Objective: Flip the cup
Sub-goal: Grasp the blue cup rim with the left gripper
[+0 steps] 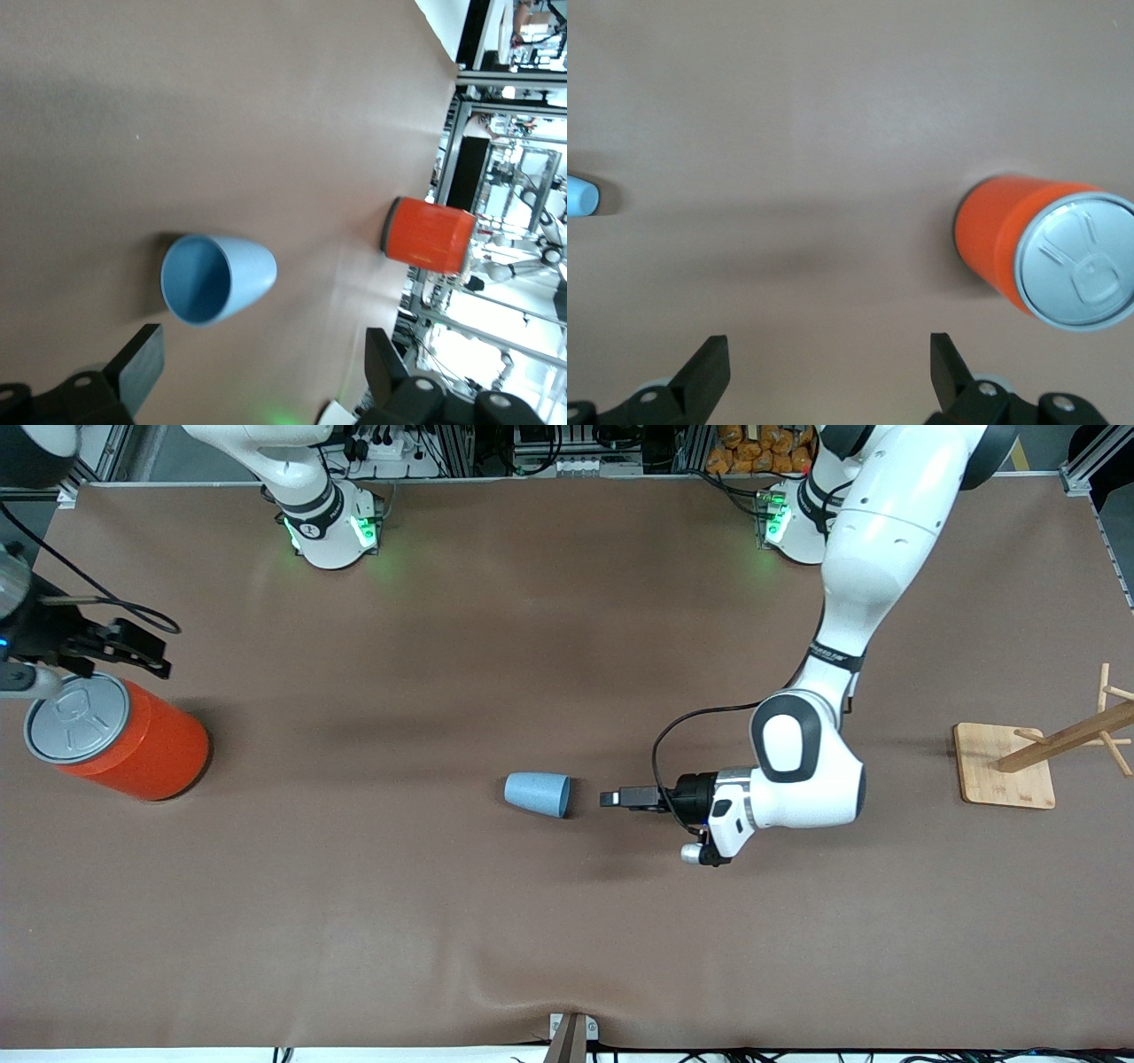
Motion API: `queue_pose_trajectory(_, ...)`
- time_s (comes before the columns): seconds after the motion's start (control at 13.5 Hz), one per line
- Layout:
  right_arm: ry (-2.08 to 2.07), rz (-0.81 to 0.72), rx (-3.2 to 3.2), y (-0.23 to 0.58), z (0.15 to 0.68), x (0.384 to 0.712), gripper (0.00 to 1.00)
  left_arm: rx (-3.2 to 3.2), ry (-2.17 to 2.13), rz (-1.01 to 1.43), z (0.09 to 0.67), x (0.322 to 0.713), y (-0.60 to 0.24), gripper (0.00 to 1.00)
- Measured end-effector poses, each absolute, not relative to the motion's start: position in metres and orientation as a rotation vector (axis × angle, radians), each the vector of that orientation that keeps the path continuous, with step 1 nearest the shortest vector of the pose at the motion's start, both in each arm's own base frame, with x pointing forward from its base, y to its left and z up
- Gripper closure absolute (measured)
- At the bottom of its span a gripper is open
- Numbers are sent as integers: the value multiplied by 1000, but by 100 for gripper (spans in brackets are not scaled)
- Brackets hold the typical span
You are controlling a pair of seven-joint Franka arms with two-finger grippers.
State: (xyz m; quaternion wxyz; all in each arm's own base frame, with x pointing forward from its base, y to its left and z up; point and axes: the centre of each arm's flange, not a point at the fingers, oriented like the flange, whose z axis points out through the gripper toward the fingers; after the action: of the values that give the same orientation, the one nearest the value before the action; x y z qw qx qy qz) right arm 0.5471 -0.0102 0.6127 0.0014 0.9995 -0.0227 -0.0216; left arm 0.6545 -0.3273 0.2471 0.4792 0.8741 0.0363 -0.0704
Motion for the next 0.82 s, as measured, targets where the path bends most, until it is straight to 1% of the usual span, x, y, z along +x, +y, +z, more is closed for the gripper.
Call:
queue_pose_trajectory(0.22, -117, -73, 3142, -24, 626, 542, 0, 2107, 133, -169, 222, 654, -349, 0)
queue_pose_trajectory(0.52, -128, -92, 3141, -27, 642, 536, 0, 2101, 151, -174, 199, 641, -383, 0)
queue_pose_trajectory(0.82, -126, -107, 3141, -26, 642, 534, 0, 2109, 151, -189, 184, 636, -392, 0)
